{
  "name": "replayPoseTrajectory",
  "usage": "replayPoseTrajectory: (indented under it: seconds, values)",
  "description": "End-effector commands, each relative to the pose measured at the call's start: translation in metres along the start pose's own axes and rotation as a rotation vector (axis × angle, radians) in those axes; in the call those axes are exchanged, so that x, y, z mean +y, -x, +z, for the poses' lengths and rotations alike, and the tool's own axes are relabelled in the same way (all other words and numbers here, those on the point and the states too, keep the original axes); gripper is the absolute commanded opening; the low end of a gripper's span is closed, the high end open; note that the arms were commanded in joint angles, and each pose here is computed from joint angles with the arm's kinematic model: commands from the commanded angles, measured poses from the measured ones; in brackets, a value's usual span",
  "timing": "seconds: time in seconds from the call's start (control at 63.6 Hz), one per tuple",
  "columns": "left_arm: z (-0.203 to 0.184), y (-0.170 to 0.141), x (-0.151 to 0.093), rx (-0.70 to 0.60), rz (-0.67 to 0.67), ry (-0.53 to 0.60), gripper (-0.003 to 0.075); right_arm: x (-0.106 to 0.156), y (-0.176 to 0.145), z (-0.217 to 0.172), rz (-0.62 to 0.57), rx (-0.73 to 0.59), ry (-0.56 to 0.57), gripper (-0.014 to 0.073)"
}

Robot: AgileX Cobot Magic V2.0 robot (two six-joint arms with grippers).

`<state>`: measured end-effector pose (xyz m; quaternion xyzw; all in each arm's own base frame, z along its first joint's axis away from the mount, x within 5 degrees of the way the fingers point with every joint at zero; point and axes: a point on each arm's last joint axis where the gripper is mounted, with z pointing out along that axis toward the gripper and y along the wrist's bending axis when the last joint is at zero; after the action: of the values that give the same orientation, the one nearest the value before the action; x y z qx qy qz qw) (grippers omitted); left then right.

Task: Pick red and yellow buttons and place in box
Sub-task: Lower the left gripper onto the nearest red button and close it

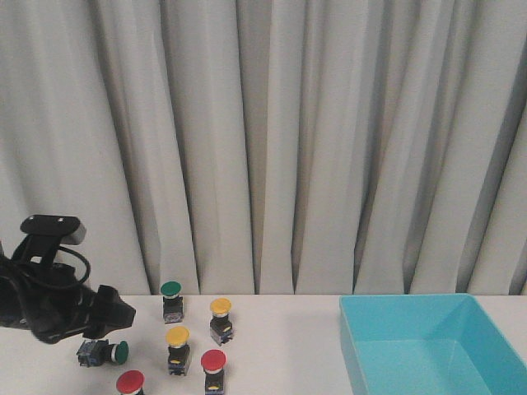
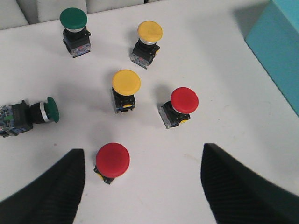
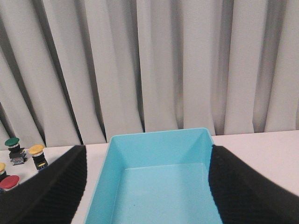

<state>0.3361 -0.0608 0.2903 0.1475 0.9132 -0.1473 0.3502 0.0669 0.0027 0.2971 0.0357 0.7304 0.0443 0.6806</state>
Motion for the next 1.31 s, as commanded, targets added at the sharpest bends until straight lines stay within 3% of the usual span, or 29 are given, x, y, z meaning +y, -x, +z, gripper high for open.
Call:
replayPoseTrajectory:
  seconds: [0.0, 0.267, 0.739, 1.101, 1.29]
  values:
    - [-0.003, 0.021, -0.006, -0.081, 0.015, -0.003, 0.0494, 0.000, 0.015, 0.000, -0.018, -0.074, -0.006, 0.0537]
    - [0.046, 0.014, 0.005, -0.012, 0.006, 0.014, 0.0494, 0.000, 0.014, 0.000, -0.019, -0.062, -0.005, 0.0537]
    - [0.097, -0.009, 0.021, 0.083, -0.023, 0.039, 0.0494, 0.001, 0.013, 0.000, -0.020, -0.052, -0.003, 0.0537]
    - [0.119, -0.021, 0.028, 0.123, -0.039, 0.050, 0.0491, 0.001, 0.012, 0.000, -0.020, -0.041, -0.002, 0.0537]
    - [0.120, -0.022, 0.029, 0.126, -0.040, 0.050, 0.0437, 0.001, 0.012, 0.000, -0.020, -0.041, -0.002, 0.0537]
